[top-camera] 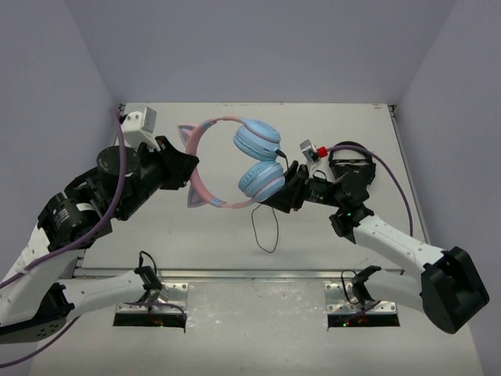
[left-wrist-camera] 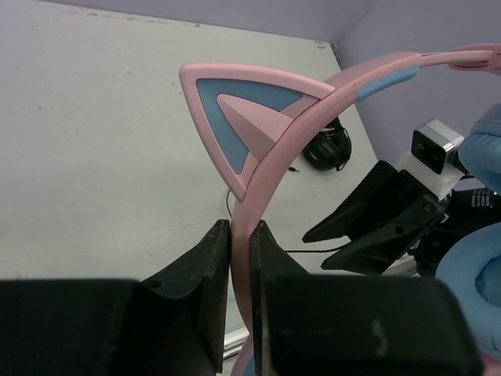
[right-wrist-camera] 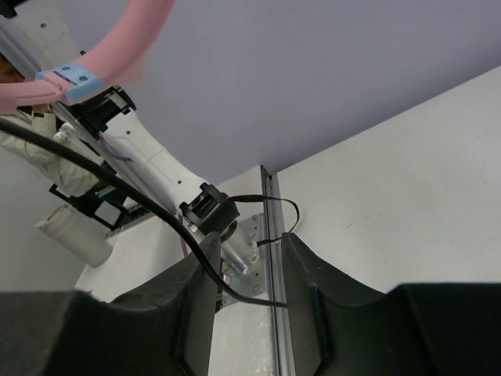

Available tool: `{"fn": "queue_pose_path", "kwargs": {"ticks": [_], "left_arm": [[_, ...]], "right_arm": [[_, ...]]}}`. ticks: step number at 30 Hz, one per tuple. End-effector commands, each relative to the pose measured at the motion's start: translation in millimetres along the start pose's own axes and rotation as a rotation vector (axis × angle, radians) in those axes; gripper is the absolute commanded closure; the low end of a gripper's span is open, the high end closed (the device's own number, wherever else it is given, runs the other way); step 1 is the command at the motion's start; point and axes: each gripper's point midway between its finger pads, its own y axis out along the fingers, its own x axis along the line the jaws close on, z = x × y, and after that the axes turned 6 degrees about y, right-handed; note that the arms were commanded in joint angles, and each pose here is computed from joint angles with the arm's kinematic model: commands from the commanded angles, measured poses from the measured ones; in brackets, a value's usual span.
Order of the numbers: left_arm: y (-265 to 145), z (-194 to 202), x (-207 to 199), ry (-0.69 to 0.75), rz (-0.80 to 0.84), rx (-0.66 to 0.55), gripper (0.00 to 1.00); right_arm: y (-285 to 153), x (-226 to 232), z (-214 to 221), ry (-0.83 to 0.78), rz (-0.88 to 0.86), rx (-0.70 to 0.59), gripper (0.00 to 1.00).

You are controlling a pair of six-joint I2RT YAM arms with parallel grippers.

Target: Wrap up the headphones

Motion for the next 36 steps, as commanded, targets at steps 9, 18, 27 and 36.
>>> {"fn": "queue_pose_path", "kwargs": {"ticks": [9,18,27,36], "left_arm": [[-28,-54,-9,-0.264,0.089,-0.24,1.0],[-35,-66,19,-0.348,-0.039,-0.322,1.0],[-27,-69,67,-0.386,-0.336,-0.428,1.0],[-5,-52,75,-0.442,-0.428,-0.443,1.0]], "right_arm": [[23,7,34,0.066,-0.08,-0.027,0.46],[59,-7,53,0.1,-0.072,-0.014,0.51],[45,-44,59,0.081,0.165,-0.066,0.8],[51,-46,74,-0.066,0.348,0.03,0.66]]}}
